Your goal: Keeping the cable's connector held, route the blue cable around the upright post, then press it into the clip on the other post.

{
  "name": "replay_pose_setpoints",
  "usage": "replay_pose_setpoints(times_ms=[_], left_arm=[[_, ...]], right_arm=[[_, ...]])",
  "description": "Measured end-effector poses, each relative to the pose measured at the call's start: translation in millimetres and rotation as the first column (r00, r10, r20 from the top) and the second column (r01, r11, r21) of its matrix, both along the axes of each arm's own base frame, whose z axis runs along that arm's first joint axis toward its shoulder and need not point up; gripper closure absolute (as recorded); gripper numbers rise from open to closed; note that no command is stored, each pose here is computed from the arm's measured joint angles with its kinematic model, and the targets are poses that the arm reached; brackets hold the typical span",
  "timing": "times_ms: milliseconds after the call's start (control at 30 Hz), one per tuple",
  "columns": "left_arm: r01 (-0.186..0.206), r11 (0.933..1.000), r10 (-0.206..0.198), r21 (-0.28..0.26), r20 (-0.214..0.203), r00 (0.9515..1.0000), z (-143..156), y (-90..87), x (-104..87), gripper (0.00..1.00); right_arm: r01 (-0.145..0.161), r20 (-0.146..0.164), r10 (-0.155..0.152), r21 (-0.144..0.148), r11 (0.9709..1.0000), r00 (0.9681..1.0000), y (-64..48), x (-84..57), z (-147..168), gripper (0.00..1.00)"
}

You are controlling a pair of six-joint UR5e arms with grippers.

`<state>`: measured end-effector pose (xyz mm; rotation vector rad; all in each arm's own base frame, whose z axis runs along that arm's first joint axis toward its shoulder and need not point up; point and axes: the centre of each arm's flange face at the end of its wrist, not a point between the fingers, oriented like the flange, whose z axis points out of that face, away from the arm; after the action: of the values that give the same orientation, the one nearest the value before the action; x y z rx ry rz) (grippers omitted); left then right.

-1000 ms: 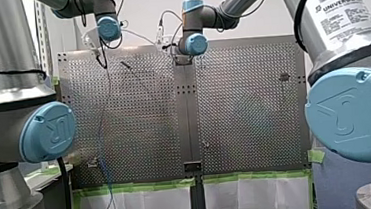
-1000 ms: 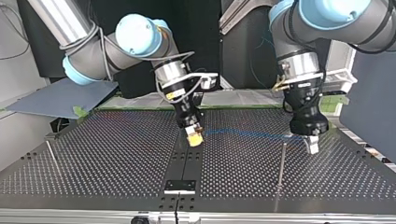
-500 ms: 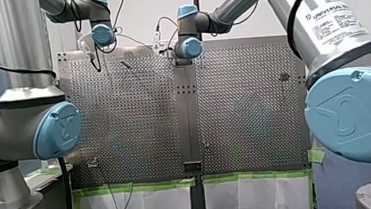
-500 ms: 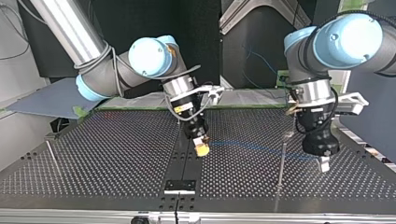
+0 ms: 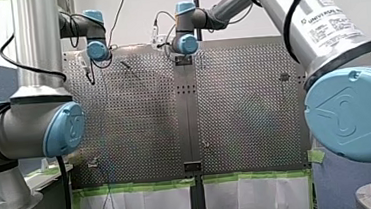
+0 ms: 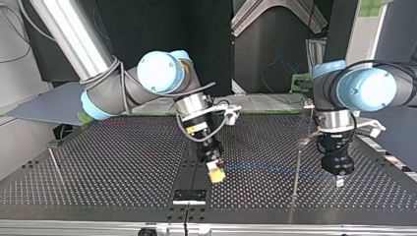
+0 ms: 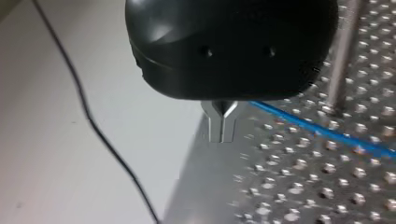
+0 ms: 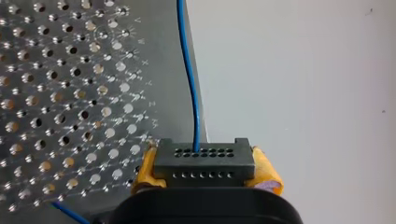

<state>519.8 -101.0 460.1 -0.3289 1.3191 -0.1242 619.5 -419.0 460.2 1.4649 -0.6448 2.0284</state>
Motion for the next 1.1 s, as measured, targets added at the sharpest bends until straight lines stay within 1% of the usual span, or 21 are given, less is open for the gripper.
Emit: replay_pose_setpoints(times_ms=[100,200,267,400,600,667,733,833,900,967,1100], left_arm=[[0.027,0.9996,-0.027,0.004,-0.012,0.9996,-6,-1.6,3.9,1.0],[0.049,0.9988,-0.049,0.007,-0.026,0.9985,-12,-4.1,7.7,1.0],[0.057,0.9984,-0.057,0.007,-0.036,0.9978,-17,-5.5,10.2,1.0],[0.054,0.9985,-0.054,0.005,-0.05,0.9973,-25,-4.2,14.8,1.0],[0.047,0.9989,-0.047,0.003,-0.055,0.9974,-30,-3.2,17.7,1.0],[0.052,0.9987,-0.051,0.003,-0.065,0.9966,-36,-4.2,20.4,1.0],[0.065,0.9978,-0.065,0.005,-0.08,0.9947,-44,-7.4,23.9,1.0],[0.08,0.9968,-0.079,0.006,-0.11,0.9909,-59,-11.4,29.8,1.0],[0.081,0.9967,-0.08,0.005,-0.124,0.989,-67,-12.3,33.2,1.0],[0.08,0.9968,-0.079,0.004,-0.13,0.9884,-71,-12.5,34.9,1.0],[0.074,0.9973,-0.073,0.0,-0.141,0.9873,-79,-12.6,38.2,1.0]], right_arm=[[0.003,-0.005,-0.003,-0.004,1.0,1.0,-4.0,4.4,-5,1.0],[0.006,-0.015,-0.006,0.001,1.0,0.9999,-8.3,7.0,-13,1.0],[0.009,-0.026,-0.009,0.005,0.9999,0.9996,-10.8,8.3,-21,1.0],[0.017,-0.047,-0.016,0.013,0.9998,0.9988,-15.4,9.7,-33,1.0],[0.024,-0.066,-0.023,0.017,0.9996,0.9976,-18.2,10.4,-42,1.0],[0.026,-0.071,-0.024,0.019,0.9995,0.9972,-19.0,10.4,-45,1.0],[0.027,-0.077,-0.026,0.022,0.9994,0.9967,-19.6,10.7,-49,1.0],[0.034,-0.097,-0.031,0.026,0.9991,0.9948,-21.2,11.6,-60,1.0],[0.042,-0.115,-0.039,0.03,0.9987,0.9927,-22.5,11.8,-70,1.0],[0.05,-0.132,-0.045,0.034,0.9981,0.9901,-24.1,11.9,-80,1.0],[0.059,-0.158,-0.051,0.046,0.9972,0.9861,-26.1,12.7,-97,1.0]])
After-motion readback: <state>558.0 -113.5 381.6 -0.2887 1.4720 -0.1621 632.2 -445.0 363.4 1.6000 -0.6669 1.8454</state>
